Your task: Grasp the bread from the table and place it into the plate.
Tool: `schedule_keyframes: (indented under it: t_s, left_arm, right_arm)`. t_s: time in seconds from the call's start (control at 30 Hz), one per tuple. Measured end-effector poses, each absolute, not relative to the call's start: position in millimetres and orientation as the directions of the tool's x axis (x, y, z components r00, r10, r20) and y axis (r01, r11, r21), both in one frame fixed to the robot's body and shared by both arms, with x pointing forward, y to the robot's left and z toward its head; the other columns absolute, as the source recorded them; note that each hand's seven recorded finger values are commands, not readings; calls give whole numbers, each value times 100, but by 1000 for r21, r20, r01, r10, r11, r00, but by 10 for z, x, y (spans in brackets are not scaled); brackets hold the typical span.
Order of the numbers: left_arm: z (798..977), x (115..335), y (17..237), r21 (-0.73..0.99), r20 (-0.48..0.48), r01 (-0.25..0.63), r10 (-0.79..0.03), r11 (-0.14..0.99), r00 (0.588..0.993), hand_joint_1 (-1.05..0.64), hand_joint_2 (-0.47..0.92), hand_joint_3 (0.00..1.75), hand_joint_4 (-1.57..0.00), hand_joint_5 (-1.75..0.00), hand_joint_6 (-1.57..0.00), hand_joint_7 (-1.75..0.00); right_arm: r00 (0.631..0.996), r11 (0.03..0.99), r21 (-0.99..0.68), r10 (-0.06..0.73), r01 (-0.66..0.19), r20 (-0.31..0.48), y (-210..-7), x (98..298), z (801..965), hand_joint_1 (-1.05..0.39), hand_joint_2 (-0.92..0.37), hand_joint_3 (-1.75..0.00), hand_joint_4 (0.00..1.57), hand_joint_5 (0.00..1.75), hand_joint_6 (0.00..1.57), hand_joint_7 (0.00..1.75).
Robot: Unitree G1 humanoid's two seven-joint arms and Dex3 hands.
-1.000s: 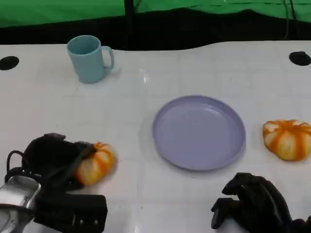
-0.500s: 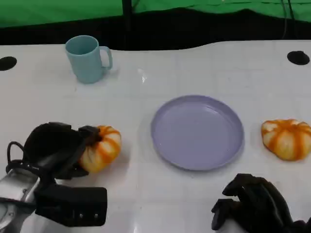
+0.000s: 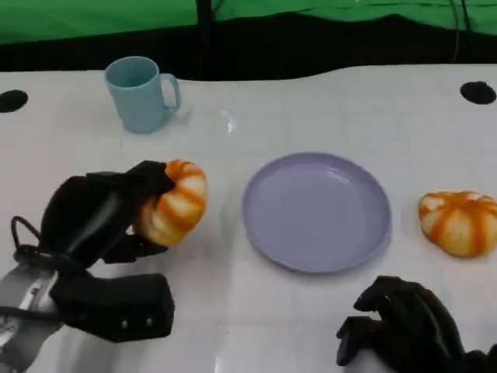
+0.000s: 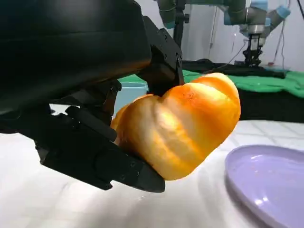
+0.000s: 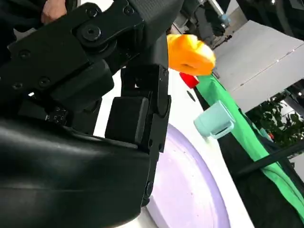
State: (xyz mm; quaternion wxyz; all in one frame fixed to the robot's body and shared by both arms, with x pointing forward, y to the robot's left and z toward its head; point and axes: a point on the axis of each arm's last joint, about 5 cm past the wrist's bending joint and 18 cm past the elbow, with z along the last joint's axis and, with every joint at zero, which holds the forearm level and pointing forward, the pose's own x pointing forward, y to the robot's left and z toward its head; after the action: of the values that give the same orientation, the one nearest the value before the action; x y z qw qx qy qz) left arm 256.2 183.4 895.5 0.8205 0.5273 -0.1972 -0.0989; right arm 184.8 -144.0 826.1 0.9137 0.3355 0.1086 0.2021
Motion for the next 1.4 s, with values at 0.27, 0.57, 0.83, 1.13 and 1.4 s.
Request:
schedule_keyframes:
  t_s: [0.27,0.57,0.83,1.13,1.4]
  left_arm:
    - [9039,2687,1687,889,242,-42,-391,456,888,-28,92,19,-77,-167,-101,-53]
    - [9147,2872,1206,841,301,14,-487,542,820,-25,64,68,-79,-175,-61,-174]
    - [9162,2949,968,841,279,66,-535,537,797,-27,56,90,-83,-175,-60,-175]
    - [9219,3039,575,880,210,121,-604,460,769,-30,56,99,-90,-175,-75,-144]
    - [9257,3089,389,917,148,133,-629,377,763,-28,60,88,-87,-175,-86,-97]
  right_arm:
    - [893,695,653,446,-302,-61,-1427,1883,8260,-105,-72,0,157,75,157,38]
    - [891,693,649,451,-315,-50,-1430,1902,8264,-105,-72,0,157,75,157,40]
    - [893,699,641,447,-316,-48,-1450,1854,8270,-105,-73,-1,157,74,157,37]
    - [893,701,641,447,-312,-54,-1464,1826,8265,-105,-73,0,157,73,157,36]
    - [893,703,639,447,-312,-55,-1465,1817,8280,-105,-74,-1,157,74,157,37]
